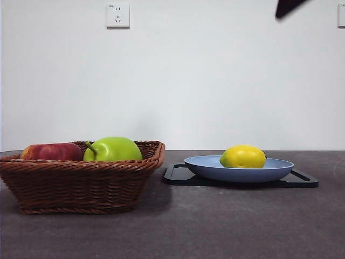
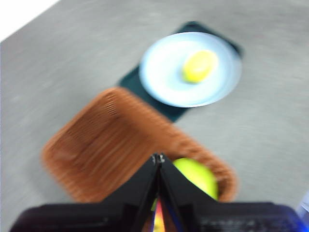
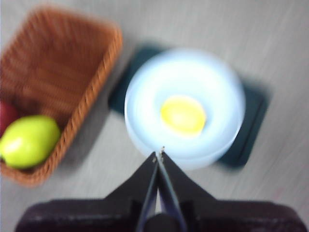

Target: Take the lemon from the basket,put the lemon in the plate,hand out the plate

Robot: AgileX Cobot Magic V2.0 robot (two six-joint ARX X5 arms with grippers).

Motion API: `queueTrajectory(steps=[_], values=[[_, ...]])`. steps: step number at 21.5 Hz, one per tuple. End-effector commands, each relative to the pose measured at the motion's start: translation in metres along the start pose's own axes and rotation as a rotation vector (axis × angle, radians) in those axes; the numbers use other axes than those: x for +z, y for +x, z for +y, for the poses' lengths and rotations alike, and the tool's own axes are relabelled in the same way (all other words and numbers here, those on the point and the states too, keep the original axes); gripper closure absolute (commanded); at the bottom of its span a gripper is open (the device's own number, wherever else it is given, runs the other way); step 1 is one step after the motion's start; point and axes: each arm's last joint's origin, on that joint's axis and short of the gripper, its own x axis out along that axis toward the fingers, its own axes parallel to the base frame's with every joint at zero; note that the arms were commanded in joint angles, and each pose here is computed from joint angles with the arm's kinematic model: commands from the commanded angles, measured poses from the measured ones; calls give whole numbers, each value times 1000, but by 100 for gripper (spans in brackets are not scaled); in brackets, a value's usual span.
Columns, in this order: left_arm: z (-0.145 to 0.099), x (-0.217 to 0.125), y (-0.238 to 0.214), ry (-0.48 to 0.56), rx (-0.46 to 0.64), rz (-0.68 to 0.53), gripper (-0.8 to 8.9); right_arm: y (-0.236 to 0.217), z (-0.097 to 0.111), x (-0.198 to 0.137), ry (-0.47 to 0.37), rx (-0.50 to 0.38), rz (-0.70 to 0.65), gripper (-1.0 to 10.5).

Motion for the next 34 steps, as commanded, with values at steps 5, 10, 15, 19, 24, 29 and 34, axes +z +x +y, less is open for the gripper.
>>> queueTrajectory(steps=[5,10,15,19,24,29,34], values=[[5,-62,-6,-98,125,-210,807,-36,17,-29,-21,-71,-287,944],[-12,-126,-7,-186,151,-363,807,-28,12,-88,31,-105,-455,944],[-21,-157,-14,-286,187,-444,807,-19,9,-123,107,-102,-579,943],[-22,-157,-16,-305,180,-458,805,-19,8,-123,126,-100,-576,943],[-22,-157,-15,-305,182,-455,805,-19,8,-123,125,-98,-576,943],[-22,-157,-15,-305,181,-455,805,-19,8,-123,125,-98,-577,943],[-23,-161,-20,-304,185,-469,805,-19,8,-123,125,-98,-576,943]])
